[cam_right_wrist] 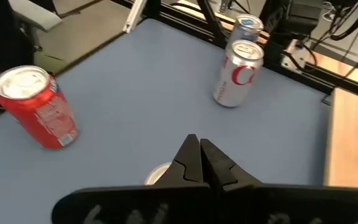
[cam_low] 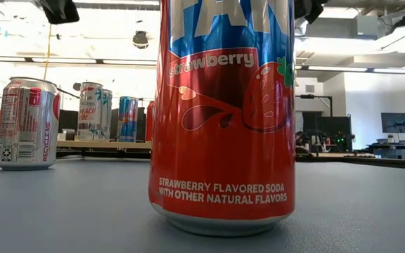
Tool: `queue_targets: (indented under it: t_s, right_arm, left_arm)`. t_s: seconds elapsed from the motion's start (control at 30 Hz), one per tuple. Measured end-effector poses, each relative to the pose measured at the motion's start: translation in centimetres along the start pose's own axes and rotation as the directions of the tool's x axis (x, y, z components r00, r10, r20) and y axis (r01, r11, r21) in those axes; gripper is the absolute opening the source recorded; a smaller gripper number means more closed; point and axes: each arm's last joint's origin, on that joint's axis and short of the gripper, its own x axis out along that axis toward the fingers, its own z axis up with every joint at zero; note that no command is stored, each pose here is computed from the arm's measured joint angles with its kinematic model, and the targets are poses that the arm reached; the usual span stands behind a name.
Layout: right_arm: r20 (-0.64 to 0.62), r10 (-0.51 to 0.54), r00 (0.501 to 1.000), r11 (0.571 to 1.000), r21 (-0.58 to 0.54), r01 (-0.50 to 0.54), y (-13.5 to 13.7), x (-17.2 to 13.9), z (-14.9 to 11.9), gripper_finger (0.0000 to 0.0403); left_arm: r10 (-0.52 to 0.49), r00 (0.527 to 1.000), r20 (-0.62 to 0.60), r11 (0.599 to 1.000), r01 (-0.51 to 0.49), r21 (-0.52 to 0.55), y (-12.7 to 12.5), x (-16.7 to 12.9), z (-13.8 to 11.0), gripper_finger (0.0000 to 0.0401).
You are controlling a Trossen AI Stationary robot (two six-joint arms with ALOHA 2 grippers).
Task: Place canned beverage on shelf
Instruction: Put the left blue soda can on the shelf aligned with the other blue soda can
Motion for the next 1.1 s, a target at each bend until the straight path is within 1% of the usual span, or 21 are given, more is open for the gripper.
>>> queue_targets:
  t_s: [0.07, 0.17, 0.27, 0.37, 0.47, 0.53, 0.73, 0.87, 0.93, 1.0, 1.1]
  right_arm:
    - [0.019, 0.014, 1.000, 1.000, 0.004, -0.014, 0.6, 0.3, 0.5, 0.0000]
    - [0.042, 0.044, 0.998, 0.999, -0.004, -0.044, 1.7, 0.9, 1.2, 0.0000]
    - [0.050, 0.055, 0.997, 0.998, -0.016, -0.054, 3.0, 1.5, 1.8, 0.0000]
    - [0.052, 0.019, 0.998, 1.000, -0.025, -0.018, 4.2, 2.1, 2.5, 0.0000]
    - [0.055, -0.005, 0.998, 0.999, -0.044, 0.008, 5.2, 2.5, 3.1, 0.0000]
    - [0.061, -0.008, 0.998, 0.998, -0.056, 0.012, 5.8, 2.7, 3.3, 0.0000]
    - [0.089, -0.009, 0.996, 0.997, -0.073, 0.015, 6.4, 2.8, 3.9, 0.0000]
    - [0.086, -0.020, 0.996, 0.998, -0.056, 0.024, 6.2, 2.8, 3.8, 0.0000]
    - [0.084, -0.025, 0.996, 0.998, -0.053, 0.030, 6.0, 2.7, 3.7, 0.0000]
    - [0.083, -0.034, 0.996, 0.998, -0.053, 0.039, 5.7, 2.7, 3.6, 0.0000]
    - [0.080, -0.050, 0.995, 0.996, -0.067, 0.056, 5.1, 2.5, 3.5, 0.0000]
  left_arm:
    - [-0.043, 0.999, 0.033, 0.999, 0.043, 0.012, -0.9, 0.4, -0.3, 0.0000]
    - [-0.110, 0.993, 0.036, 0.993, 0.108, 0.055, -2.1, 2.4, -0.9, 0.0000]
    - [-0.109, 0.992, -0.071, 0.990, 0.115, 0.086, -2.7, 5.2, -2.3, 0.0000]
    - [-0.069, 0.983, -0.171, 0.995, 0.081, 0.060, -2.8, 7.6, -3.8, 0.0003]
    - [-0.070, 0.971, -0.229, 0.995, 0.084, 0.054, -2.9, 9.0, -4.7, 0.0021]
    - [-0.075, 0.970, -0.233, 0.993, 0.093, 0.066, -3.1, 9.4, -4.8, 0.0039]
    - [-0.034, 0.974, -0.224, 0.991, 0.062, 0.118, -3.0, 9.4, -4.9, 0.0114]
    - [-0.016, 0.975, -0.221, 0.993, 0.041, 0.108, -3.0, 9.4, -4.9, 0.0170]
    - [-0.040, 0.972, -0.231, 0.993, 0.064, 0.100, -3.0, 9.4, -4.9, 0.0196]
    - [-0.086, 0.965, -0.248, 0.989, 0.112, 0.095, -3.2, 9.4, -5.0, 0.0220]
    - [-0.091, 0.964, -0.248, 0.989, 0.117, 0.092, -3.2, 9.4, -5.0, 0.0250]
